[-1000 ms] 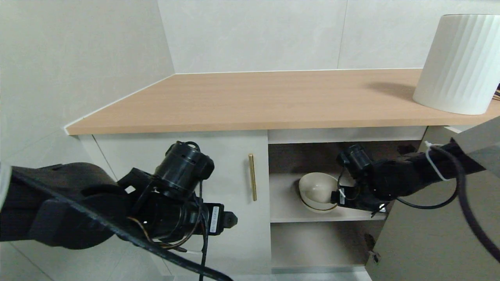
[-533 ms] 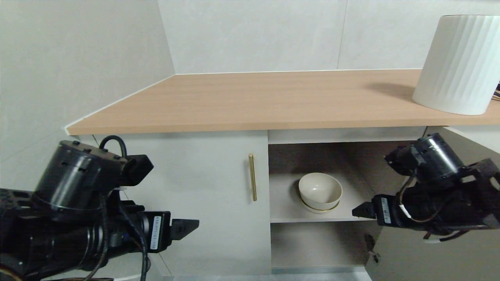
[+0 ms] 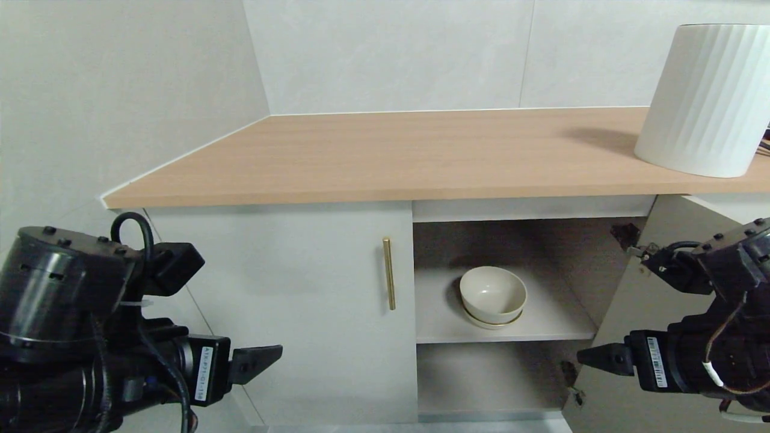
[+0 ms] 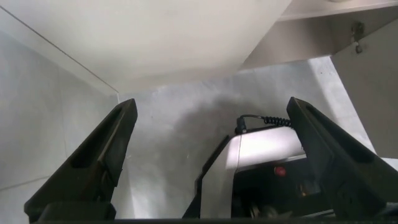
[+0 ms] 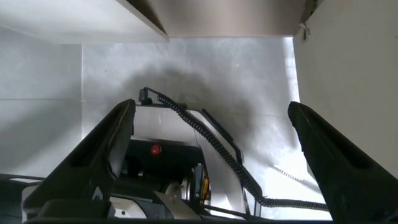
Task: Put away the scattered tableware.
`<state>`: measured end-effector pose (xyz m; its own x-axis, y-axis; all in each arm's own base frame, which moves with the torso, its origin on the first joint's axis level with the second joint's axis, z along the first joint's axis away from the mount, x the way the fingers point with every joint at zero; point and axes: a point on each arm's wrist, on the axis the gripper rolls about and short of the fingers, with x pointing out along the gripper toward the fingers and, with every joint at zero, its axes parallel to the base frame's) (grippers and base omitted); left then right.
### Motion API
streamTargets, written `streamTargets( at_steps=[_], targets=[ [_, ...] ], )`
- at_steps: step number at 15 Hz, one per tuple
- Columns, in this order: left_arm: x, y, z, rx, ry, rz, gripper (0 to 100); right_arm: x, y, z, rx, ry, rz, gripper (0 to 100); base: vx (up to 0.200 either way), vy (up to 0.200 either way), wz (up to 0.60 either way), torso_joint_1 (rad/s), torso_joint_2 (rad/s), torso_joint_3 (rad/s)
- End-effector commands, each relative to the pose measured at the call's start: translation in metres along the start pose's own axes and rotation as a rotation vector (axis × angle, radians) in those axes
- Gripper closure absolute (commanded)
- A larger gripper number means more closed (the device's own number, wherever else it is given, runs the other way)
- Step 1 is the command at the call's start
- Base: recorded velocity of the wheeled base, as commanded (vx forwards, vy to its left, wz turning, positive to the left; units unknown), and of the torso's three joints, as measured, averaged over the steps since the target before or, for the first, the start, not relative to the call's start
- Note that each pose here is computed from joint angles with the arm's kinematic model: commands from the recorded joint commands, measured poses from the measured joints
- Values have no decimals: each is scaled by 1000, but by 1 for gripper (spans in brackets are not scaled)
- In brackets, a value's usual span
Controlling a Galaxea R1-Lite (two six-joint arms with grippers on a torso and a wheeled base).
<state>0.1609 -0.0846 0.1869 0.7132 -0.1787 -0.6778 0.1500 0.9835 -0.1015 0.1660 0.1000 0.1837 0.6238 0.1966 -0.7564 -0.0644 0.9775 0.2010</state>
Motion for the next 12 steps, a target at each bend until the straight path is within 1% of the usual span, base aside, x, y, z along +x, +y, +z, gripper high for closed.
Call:
streamTargets(
  at_steps=[1,2,12],
  targets=[
    [10,-4,0,-5,35,8,0,-1,0,0,-1,-3,2,0,-200,0,0,2,7,-2],
    [10,-4,0,-9,36,8,0,-1,0,0,-1,-1,1,0,-200,0,0,12,2,-2],
    [11,-4,0,-7,37,8,0,0,-1,-2,-4,5,-4,0,-200,0,0,2,2,3]
  ],
)
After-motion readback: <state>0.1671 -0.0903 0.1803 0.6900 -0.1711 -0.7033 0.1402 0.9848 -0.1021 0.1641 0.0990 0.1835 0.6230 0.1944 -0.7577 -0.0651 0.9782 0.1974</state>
